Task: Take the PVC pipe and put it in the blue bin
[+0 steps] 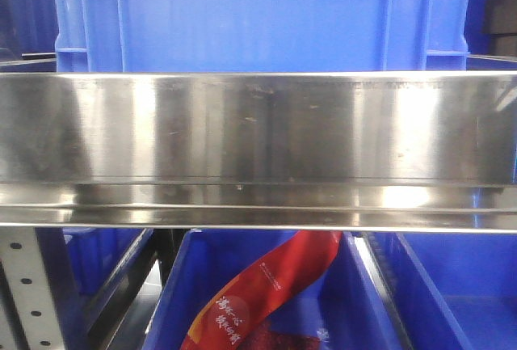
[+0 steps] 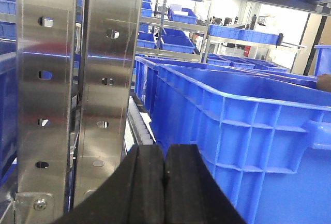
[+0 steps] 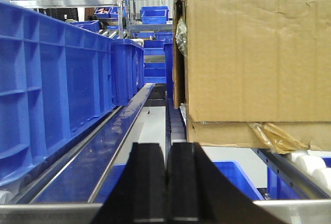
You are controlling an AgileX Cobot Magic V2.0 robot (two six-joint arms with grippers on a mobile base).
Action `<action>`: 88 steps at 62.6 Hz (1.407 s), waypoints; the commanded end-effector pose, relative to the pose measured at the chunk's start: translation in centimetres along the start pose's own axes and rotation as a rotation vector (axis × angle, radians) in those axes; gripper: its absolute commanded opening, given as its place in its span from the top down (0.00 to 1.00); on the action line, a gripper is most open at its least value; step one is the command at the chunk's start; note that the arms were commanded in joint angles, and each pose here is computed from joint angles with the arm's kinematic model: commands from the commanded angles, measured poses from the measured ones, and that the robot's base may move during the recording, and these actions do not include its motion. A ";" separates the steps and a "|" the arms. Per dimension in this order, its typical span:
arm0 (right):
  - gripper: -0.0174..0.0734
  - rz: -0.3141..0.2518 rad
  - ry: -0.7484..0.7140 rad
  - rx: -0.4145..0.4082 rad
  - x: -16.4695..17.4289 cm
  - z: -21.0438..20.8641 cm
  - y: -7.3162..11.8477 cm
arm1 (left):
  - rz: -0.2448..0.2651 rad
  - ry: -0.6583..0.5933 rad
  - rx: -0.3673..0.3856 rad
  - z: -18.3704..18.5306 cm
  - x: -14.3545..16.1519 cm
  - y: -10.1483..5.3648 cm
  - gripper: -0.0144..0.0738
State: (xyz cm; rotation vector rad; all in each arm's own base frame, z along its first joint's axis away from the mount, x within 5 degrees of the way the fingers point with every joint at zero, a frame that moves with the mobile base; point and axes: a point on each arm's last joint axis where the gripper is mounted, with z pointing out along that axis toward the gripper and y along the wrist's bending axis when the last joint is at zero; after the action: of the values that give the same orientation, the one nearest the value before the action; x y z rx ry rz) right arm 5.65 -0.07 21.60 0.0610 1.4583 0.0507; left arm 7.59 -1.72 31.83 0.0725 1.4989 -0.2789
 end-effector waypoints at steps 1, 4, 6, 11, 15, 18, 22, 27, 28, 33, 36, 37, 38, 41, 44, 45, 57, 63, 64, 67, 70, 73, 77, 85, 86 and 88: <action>0.99 0.001 -0.029 0.000 -0.2 -0.1 0.0 | -0.008 -0.012 0.000 -0.1 -0.2 0.0 0.96; 0.99 0.001 -0.029 0.000 -0.2 -0.1 0.0 | -0.008 -0.012 0.000 -0.1 -0.2 0.0 0.96; 0.99 0.001 -0.029 0.000 -0.2 -0.1 0.0 | -0.008 -0.012 0.000 -0.1 -0.2 0.0 0.96; 0.99 0.001 -0.031 0.000 -0.2 -0.1 0.0 | -0.008 -0.012 0.000 -0.1 -0.2 0.0 0.96; 0.99 0.001 -0.031 0.000 -0.2 -0.1 0.0 | -0.008 -0.012 0.000 -0.1 -0.2 0.0 0.96; 0.99 0.001 -0.031 0.000 -0.2 -0.1 0.0 | -0.008 -0.012 0.000 -0.1 -0.2 0.0 0.96; 0.99 0.001 -0.031 0.000 -0.2 -0.1 0.0 | -0.008 -0.005 0.000 -0.1 -0.1 0.0 0.96; 0.99 0.001 -0.031 0.000 -0.2 -0.1 0.0 | 0.009 -0.024 -0.012 -0.1 0.0 0.1 0.96; 0.99 0.001 -0.031 0.000 -0.2 -0.1 0.0 | 0.030 -0.036 -0.017 -0.3 0.0 0.2 0.96; 0.99 0.001 -0.031 0.000 -0.2 -0.1 0.0 | 0.131 -0.035 -0.044 -0.6 0.7 0.4 0.96; 0.99 0.001 -0.031 0.000 -0.2 -0.1 0.0 | 0.158 -0.036 -0.068 -1.0 1.4 0.7 0.96; 0.99 0.001 -0.031 0.000 -0.2 -0.1 0.0 | 0.159 -0.032 -0.080 -1.1 1.8 0.8 0.96; 0.99 0.001 -0.031 0.000 -0.2 -0.1 0.0 | 0.158 -0.032 -0.092 -1.3 2.2 0.9 0.96; 0.99 0.001 -0.031 0.000 -0.2 -0.1 0.0 | 0.140 -0.044 -0.113 -1.9 3.0 1.1 0.96; 0.99 0.001 -0.031 0.000 -0.2 -0.1 0.0 | 0.130 -0.042 -0.140 -2.3 4.1 1.4 0.96; 0.99 0.001 -0.031 0.000 -0.2 -0.1 0.0 | 0.131 -0.044 -0.147 -2.4 4.4 1.4 0.96; 0.99 0.001 -0.031 0.000 -0.2 -0.1 0.0 | 0.135 -0.029 -0.209 -3.3 8.4 2.2 0.96; 0.99 0.001 -0.033 0.000 -0.2 -0.1 0.0 | 0.098 0.005 -0.210 -3.1 10.0 2.4 0.96; 0.99 0.001 -0.033 0.000 -0.2 -0.1 0.0 | 0.092 0.008 -0.210 -3.1 10.2 2.5 0.96; 0.99 0.001 -0.035 0.000 -0.3 -0.1 0.0 | 0.084 -0.005 -0.208 -3.1 10.3 2.5 0.96; 0.99 0.001 -0.035 0.000 -0.3 -0.1 0.0 | 0.094 -0.039 -0.205 -3.1 10.0 2.4 0.96; 0.99 0.001 -0.035 0.000 -0.3 -0.1 0.0 | 0.086 -0.024 -0.206 -3.1 10.1 2.5 0.96; 0.99 0.001 -0.035 0.000 -0.3 -0.1 0.0 | 0.087 -0.036 -0.205 -3.1 10.0 2.4 0.96; 0.99 0.001 -0.035 0.000 -0.3 -0.1 0.0 | 0.094 -0.044 -0.204 -3.1 9.9 2.4 0.96; 0.99 0.001 -0.035 0.000 -0.3 -0.1 0.0 | 0.094 -0.044 -0.204 -3.1 9.9 2.4 0.96; 0.99 0.001 -0.035 0.000 -0.3 -0.1 0.0 | 0.094 -0.044 -0.204 -3.1 9.9 2.4 0.96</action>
State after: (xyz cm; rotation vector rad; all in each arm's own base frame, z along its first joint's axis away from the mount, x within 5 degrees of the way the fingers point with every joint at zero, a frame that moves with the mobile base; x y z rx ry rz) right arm 5.65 -0.08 21.60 0.0629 1.4548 0.0518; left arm 5.70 -0.10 21.08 -0.0214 1.5063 -0.0509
